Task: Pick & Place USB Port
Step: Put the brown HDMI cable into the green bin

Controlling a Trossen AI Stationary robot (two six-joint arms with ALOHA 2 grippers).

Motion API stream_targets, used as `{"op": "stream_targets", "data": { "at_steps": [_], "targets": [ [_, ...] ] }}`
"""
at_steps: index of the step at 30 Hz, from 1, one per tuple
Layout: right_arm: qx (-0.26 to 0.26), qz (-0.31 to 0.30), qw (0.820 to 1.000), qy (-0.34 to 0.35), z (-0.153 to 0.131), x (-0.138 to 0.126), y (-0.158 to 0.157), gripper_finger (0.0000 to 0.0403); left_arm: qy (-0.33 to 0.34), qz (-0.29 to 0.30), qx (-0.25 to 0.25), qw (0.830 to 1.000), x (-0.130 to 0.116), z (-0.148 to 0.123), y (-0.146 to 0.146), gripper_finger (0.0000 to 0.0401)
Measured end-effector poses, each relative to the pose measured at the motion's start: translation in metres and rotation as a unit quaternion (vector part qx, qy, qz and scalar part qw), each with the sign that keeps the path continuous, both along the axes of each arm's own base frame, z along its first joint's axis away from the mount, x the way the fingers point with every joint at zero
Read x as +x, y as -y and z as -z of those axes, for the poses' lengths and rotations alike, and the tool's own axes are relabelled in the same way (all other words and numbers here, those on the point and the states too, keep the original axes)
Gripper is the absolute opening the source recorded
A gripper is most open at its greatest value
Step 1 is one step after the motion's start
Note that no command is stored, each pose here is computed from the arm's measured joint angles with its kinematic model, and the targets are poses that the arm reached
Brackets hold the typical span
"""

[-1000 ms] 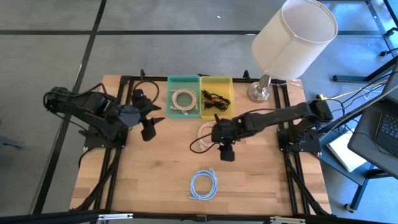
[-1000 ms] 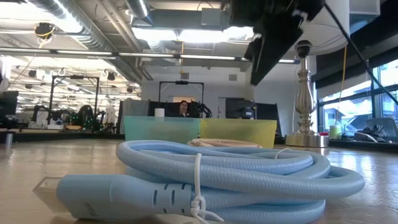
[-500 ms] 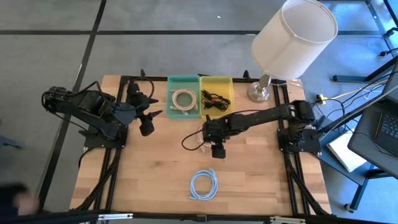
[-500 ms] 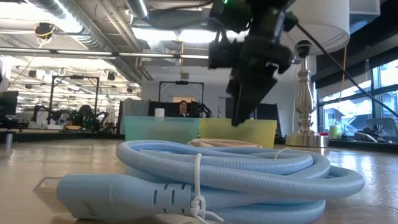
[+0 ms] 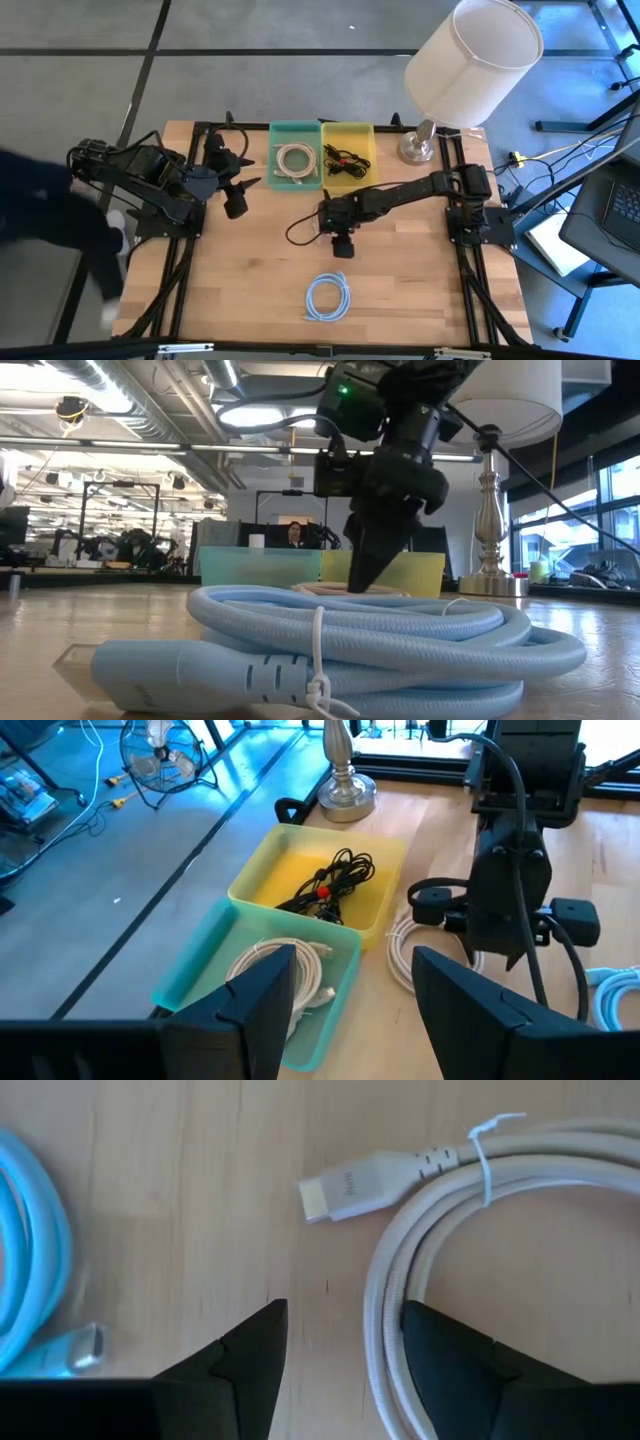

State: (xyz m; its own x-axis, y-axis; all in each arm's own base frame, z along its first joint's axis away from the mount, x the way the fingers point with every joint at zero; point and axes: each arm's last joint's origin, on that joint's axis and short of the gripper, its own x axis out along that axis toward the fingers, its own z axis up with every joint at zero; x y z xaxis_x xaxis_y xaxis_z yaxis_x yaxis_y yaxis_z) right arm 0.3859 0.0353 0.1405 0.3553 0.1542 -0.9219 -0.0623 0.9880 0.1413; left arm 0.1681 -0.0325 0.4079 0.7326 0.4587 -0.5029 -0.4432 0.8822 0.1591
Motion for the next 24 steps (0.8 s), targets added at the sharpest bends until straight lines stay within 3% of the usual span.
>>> {"op": "stream_targets", "data": {
  "at_steps": [12,24],
  "targets": [
    [-0.064,0.001,0.998,0.012,0.001,0.002,0.007,0.0204,-0.001,0.003,-0.003,1.0,0.0,0.0,0.0,0.0196],
    [-0.067,-0.005,0.998,0.007,-0.011,0.002,0.002,0.0203,-0.002,0.006,0.0,1.0,-0.001,0.0,0.0,0.0196]
  ]
}}
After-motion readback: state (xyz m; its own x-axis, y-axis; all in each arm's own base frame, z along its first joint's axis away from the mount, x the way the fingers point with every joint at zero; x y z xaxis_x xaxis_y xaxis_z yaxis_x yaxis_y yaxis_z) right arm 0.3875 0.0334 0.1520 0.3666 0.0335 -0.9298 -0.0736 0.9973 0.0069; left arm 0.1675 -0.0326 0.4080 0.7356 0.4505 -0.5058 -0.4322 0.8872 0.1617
